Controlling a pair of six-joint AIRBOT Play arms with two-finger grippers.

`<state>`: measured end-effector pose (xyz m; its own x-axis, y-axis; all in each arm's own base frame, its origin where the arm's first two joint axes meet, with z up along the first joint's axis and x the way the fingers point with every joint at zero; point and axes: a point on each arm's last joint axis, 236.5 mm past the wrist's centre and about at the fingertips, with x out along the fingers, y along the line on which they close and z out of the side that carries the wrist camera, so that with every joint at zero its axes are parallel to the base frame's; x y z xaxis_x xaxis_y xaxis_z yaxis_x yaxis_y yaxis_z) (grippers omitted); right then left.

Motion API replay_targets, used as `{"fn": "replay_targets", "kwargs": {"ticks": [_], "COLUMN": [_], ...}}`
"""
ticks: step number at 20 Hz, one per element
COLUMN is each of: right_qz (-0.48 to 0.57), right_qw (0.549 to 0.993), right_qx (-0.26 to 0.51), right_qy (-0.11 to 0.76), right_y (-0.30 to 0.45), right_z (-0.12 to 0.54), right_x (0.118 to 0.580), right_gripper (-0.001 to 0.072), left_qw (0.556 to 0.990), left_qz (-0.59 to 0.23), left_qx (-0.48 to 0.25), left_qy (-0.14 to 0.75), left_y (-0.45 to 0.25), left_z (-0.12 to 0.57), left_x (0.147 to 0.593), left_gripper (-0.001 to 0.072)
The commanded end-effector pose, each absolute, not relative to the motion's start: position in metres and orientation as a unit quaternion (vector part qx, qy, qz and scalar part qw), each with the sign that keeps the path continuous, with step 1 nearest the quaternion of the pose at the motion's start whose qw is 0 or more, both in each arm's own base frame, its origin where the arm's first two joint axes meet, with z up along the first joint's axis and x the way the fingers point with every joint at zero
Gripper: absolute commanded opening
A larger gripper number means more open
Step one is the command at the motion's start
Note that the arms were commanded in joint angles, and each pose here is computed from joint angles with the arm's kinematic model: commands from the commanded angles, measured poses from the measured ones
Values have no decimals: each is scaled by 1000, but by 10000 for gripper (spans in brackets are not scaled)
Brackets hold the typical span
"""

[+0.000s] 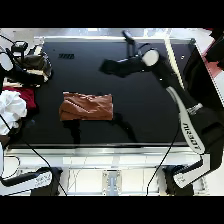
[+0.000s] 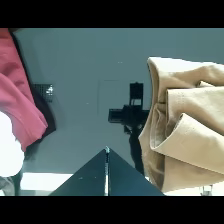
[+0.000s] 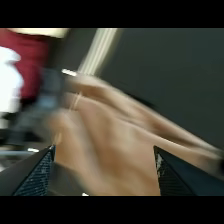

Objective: Fold the shirts.

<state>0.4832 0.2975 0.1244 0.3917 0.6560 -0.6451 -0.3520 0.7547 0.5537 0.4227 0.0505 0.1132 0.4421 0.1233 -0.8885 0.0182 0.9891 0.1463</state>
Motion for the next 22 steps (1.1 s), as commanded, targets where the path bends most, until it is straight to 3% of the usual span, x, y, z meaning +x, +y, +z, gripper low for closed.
{"fn": "replay_targets", "kwargs": {"ticks": [1,5,9,12,22], "right_qz": [204,180,249,308,343], "right_qw": [802,767,668,619,592], "right_qx": [133,152,226,302,330], "right_qy": [545,597,663,657,650], "right_y": [212,211,256,294,347], "right_z": [65,-10,-56,-63,-85], "right_x": [481,467,429,427,415], "right_gripper": [674,673,673,679,675], "left_qw": [848,848,849,849,849], "left_qz": [24,24,24,24,24], "left_qx": [58,59,59,59,59], "left_qy": [527,527,525,525,525], "left_y": [46,46,46,47,46], "left_z": [113,113,112,112,112], "left_x": [423,423,425,425,425], "left_gripper": [15,15,15,15,15]}}
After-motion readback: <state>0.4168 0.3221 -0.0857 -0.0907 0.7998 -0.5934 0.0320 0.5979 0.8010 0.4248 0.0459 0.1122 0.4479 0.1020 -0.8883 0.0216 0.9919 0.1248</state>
